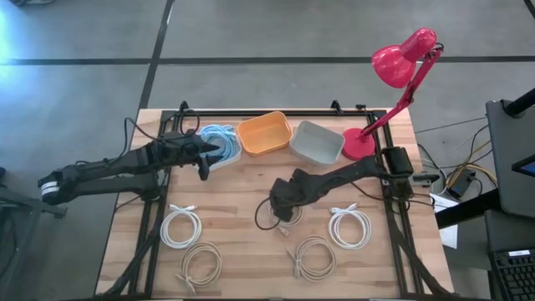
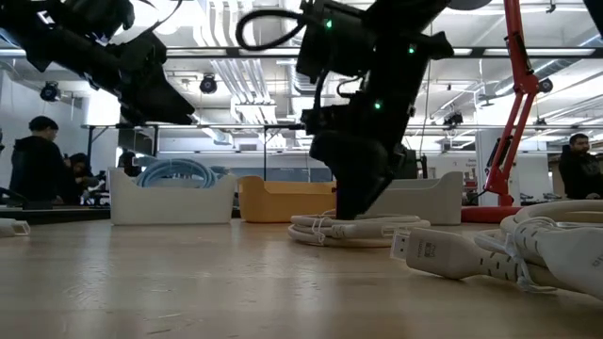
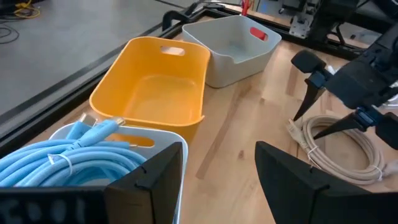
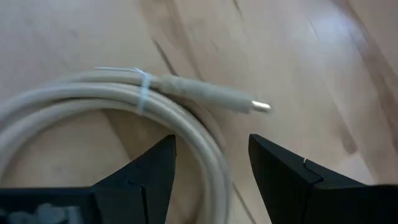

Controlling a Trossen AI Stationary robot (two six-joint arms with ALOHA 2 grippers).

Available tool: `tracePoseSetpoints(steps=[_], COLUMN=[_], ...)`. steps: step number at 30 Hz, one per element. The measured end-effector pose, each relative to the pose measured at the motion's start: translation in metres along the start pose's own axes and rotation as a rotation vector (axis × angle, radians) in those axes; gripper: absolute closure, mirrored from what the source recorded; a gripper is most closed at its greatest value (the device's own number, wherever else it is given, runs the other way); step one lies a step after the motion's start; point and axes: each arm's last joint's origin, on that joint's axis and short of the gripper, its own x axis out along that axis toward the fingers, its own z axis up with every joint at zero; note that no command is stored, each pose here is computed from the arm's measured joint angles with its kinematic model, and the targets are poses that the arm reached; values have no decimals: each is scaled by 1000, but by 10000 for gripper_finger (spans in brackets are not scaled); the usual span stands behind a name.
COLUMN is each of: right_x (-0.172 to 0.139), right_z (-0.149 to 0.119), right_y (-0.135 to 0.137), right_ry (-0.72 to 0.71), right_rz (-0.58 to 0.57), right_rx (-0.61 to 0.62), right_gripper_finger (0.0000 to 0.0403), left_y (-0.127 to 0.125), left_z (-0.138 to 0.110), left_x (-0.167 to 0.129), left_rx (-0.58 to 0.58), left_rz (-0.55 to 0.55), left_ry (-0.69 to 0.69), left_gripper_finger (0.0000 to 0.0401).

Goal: Pick & Place USB Port
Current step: Put the top brown charger cable into the gray bin

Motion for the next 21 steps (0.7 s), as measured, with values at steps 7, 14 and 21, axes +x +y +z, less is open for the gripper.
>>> tracePoseSetpoints(steps=[7, 14, 21], right_x=[5, 6, 7], right_z=[-5, -5, -4], right_y=[-3, -4, -2], right_ry=[112, 98, 95], right_rz=[52, 31, 58], right_rx=[7, -10, -40], right_gripper_finger=[204, 223, 318], left_y=[0, 0, 0], left_z=[0, 0, 0], left_x=[0, 0, 0], left_rx=[1, 1, -1], left_rz=[0, 0, 0], left_ry=[0, 0, 0], left_gripper_finger=[195, 195, 195])
